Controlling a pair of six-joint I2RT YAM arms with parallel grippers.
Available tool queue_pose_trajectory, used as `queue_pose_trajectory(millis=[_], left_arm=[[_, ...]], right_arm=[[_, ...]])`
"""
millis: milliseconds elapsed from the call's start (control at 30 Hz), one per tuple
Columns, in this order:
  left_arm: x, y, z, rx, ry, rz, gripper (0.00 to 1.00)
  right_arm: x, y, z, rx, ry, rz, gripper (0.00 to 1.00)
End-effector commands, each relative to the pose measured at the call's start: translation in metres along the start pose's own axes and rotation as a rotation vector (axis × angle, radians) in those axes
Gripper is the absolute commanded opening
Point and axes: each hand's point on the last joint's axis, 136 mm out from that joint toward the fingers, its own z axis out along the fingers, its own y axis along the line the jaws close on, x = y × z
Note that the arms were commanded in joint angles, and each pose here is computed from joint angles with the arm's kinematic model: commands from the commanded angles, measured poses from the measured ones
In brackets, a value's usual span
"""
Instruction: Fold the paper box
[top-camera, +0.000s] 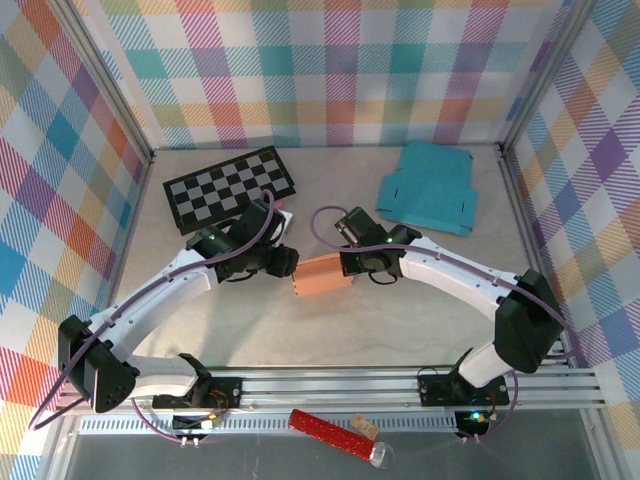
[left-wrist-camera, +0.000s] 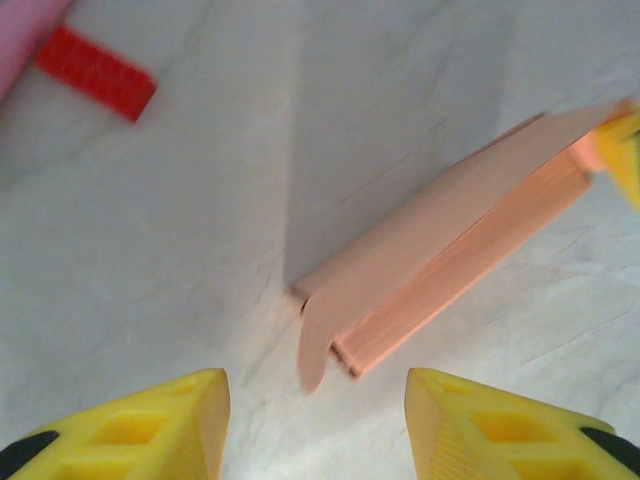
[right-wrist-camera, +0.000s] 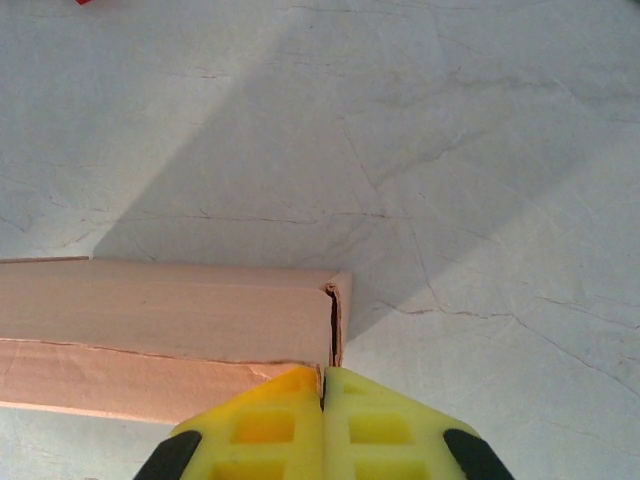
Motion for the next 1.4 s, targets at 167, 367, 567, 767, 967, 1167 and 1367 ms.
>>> queue_pose_trajectory(millis=[167,367,567,767,967,1167,1367], left_arm=[[0.032,0.008,-0.001,-0.023,0.129,-0.103,0.47],[0.016,-0.001,0.018,-0.013,0.156,-0.084,0.42],[0.005,-0.002,0.032,-0.028,0.158,-0.049,0.34],[0.007,-0.005,0.039,-0.013,0.17,-0.039,0.22],[0.012,-0.005,0.045,-0.006,0.184,-0.04,0.21],[0.013,-0.005,0.049,-0.009,0.186,-0.038,0.17],[0.017,-0.003,0.051,-0.017,0.193,-0.035,0.18]], right_arm=[[0.001,0.001,-0.002,0.019,0.022,0.021,0.0],[0.001,0.001,-0.002,0.019,0.025,0.023,0.0],[0.001,0.003,-0.001,0.013,0.029,0.026,0.0],[0.002,0.002,-0.002,0.014,0.032,0.026,0.0],[0.002,0.003,-0.002,0.011,0.035,0.026,0.0],[0.003,0.002,-0.001,0.013,0.039,0.025,0.0],[0.004,0.002,-0.001,0.014,0.04,0.03,0.0]])
